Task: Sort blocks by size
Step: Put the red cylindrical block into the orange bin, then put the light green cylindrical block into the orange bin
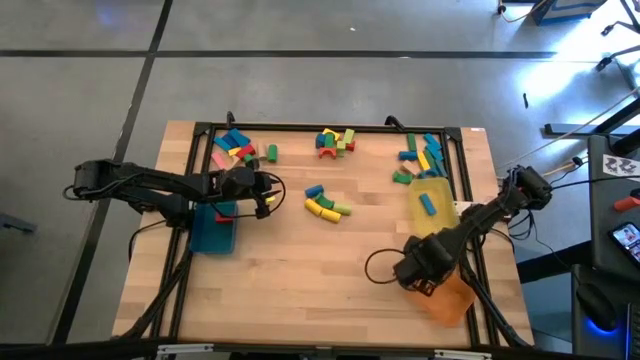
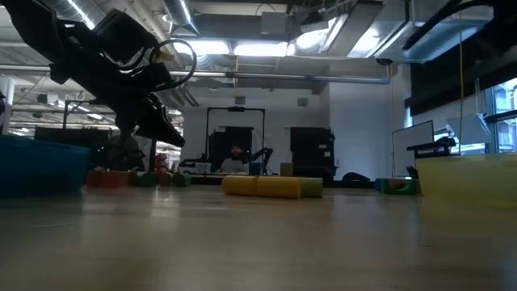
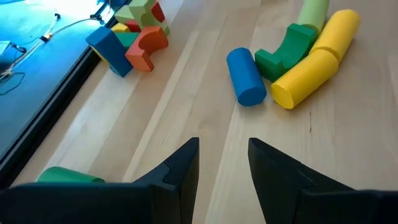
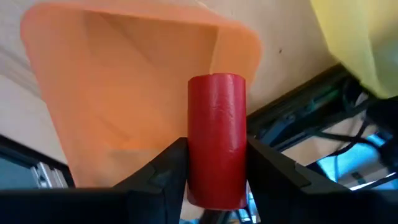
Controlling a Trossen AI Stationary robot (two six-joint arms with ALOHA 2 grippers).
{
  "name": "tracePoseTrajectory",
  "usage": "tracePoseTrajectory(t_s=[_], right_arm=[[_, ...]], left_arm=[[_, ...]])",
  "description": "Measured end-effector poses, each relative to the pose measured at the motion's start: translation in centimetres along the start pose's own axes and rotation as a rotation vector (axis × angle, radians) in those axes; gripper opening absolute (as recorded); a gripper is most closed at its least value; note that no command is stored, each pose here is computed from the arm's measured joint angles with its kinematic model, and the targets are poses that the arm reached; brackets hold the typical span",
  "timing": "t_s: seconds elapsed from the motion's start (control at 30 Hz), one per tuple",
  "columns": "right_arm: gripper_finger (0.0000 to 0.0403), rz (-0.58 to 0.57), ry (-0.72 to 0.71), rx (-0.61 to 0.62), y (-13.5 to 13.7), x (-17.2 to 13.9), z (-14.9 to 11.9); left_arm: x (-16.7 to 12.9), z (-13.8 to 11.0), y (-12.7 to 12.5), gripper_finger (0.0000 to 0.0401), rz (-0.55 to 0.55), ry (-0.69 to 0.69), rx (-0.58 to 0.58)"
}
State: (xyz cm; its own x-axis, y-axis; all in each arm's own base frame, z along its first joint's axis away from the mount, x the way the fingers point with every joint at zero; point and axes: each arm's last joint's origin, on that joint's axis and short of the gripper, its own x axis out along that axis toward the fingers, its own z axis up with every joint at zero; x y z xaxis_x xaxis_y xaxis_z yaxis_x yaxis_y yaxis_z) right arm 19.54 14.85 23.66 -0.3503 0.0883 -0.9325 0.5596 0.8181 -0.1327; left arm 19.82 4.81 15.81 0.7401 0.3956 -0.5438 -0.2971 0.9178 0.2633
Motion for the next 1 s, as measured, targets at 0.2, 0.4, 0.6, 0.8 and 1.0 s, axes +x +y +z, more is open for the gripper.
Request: tracePoseTrajectory(t_s=[0.2,0.4,0.6,0.8,1.0], right_arm=[[0.0151,-0.022,-0.042,0.067,0.5,0.4,-1.3],[0.0152,-0.050,-0.016,0.132,-0.1,0.2,-0.7],[0.0178,-0.017,0.029,0.148,-0.6,-0.3,0.7],[0.0224,0.007,0.033,0.139,-0.5,-0.3,0.9],[0.0247,0.065,0.086,0.149,-1.4,-1.0,2.9]], left_arm=[[0.0,0.2,0.0,0.0123,0.002,-0.016,-0.031],[0.0,-0.1,0.0,0.0123,-0.002,0.013,-0.066],[0.0,-0.3,-0.1,0.0123,-0.004,0.034,-0.074],[0.0,-0.4,-0.1,0.0123,-0.005,0.043,-0.073],[0.0,-0.4,-0.1,0.0123,-0.005,0.038,-0.074]])
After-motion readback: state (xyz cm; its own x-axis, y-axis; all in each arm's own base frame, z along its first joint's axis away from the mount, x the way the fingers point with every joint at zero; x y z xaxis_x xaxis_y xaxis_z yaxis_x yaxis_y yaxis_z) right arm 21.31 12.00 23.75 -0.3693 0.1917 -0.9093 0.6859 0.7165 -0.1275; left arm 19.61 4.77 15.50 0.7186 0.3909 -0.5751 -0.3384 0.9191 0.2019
